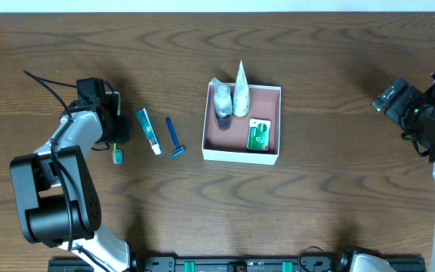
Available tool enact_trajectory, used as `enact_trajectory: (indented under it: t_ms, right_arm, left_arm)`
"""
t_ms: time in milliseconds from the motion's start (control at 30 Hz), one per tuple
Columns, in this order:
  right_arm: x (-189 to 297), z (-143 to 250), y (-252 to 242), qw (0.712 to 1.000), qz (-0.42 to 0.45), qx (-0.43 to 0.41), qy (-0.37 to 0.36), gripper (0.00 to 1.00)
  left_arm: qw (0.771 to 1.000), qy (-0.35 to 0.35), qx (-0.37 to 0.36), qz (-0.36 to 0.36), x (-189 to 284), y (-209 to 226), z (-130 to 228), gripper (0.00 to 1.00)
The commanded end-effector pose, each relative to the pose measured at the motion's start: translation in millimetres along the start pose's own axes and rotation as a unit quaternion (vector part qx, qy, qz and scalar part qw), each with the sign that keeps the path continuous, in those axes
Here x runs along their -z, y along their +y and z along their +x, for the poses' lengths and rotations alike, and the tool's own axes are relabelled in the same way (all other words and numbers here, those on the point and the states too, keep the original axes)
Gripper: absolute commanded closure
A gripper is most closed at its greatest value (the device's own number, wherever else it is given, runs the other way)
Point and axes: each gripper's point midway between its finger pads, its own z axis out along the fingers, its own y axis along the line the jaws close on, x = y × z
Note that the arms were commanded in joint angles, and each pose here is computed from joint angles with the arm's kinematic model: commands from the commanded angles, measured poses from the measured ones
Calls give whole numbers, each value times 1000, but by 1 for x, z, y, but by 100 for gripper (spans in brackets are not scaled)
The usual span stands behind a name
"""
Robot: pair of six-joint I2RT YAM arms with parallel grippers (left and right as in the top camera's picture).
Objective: Pack container
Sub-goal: 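Reach the left gripper to the green toothbrush and grasp it, then carry the toothbrush with the left gripper into the box and release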
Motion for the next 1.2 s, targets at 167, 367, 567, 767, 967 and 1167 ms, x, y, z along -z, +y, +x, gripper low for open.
enact_trajectory:
  t_ms: [167,367,567,767,967,1167]
  right_arm:
    - [2,-3,-1,1000,-1,4,-3,1]
    - [2,-3,-1,1000,-1,4,-3,1]
    - [2,-3,-1,1000,-1,4,-3,1]
    - [2,-3,-1,1000,-1,4,-3,1]
    - [2,-3,-1,1000,-1,4,-3,1]
    - [2,-3,-1,1000,-1,4,-3,1]
  left_arm:
    - [1000,6,2,-4,2,3,1,94]
    - [999,-26,23,-6,54,6,-21,94]
    - [994,-102,-7,26,151,-23,-41,94]
    - [942,-215,-206,155,241,-122,-30,94]
    - [844,-252,-436,184,266,-201,3,94]
    - [769,-218,-568,199,228,-256,20,94]
